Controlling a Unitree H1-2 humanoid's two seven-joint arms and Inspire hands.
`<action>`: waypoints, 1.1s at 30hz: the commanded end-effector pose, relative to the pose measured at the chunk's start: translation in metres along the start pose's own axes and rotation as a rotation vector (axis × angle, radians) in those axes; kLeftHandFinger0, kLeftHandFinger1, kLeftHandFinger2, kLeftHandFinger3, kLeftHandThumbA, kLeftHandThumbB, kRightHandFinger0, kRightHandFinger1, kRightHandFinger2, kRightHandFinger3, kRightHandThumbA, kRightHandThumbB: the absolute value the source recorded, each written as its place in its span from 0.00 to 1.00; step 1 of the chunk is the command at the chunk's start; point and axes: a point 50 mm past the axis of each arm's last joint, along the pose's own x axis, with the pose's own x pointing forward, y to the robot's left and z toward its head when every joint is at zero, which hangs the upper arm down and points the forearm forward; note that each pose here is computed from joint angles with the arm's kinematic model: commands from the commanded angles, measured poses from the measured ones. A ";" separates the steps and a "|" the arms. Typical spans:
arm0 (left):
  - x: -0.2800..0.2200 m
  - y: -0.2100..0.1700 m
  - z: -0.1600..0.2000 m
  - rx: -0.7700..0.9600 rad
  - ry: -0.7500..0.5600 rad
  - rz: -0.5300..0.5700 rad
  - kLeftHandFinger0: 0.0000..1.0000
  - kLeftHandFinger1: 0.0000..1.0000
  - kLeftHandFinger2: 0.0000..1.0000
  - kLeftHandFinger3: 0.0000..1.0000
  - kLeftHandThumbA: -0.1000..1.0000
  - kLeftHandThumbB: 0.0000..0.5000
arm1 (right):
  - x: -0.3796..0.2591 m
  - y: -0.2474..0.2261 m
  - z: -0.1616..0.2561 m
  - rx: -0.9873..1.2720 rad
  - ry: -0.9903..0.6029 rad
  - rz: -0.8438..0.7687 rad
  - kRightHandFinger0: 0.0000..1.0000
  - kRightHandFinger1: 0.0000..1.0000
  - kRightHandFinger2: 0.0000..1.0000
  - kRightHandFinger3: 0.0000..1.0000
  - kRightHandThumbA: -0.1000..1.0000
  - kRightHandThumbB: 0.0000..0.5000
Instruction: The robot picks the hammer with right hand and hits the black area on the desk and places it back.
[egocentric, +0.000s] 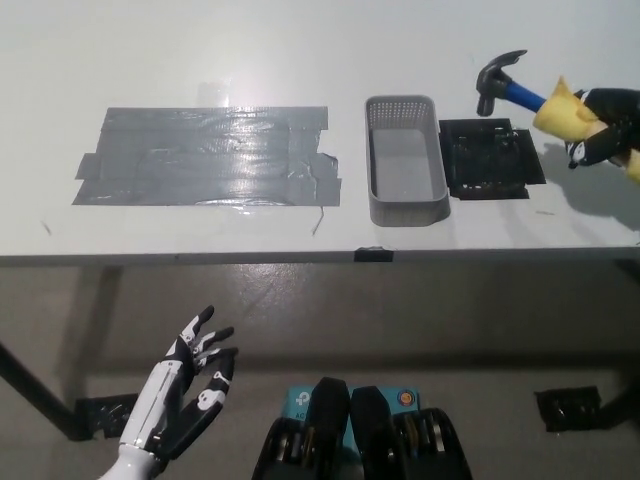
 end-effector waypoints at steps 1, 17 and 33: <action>0.001 0.006 0.011 0.037 -0.069 0.012 1.00 1.00 1.00 1.00 0.67 0.00 | -0.015 -0.027 0.020 -0.044 -0.041 -0.078 0.00 0.54 0.94 1.00 0.00 0.22; -0.004 0.004 0.005 0.036 -0.054 0.031 1.00 1.00 1.00 1.00 0.74 0.00 | -0.075 -0.113 0.058 0.429 -0.395 -0.201 0.15 0.57 0.89 0.79 0.00 0.29; -0.005 0.004 0.005 0.068 -0.053 0.028 1.00 1.00 1.00 1.00 0.70 0.00 | -0.021 -0.045 0.022 0.240 -0.183 -0.063 0.09 0.52 0.87 0.91 0.00 0.28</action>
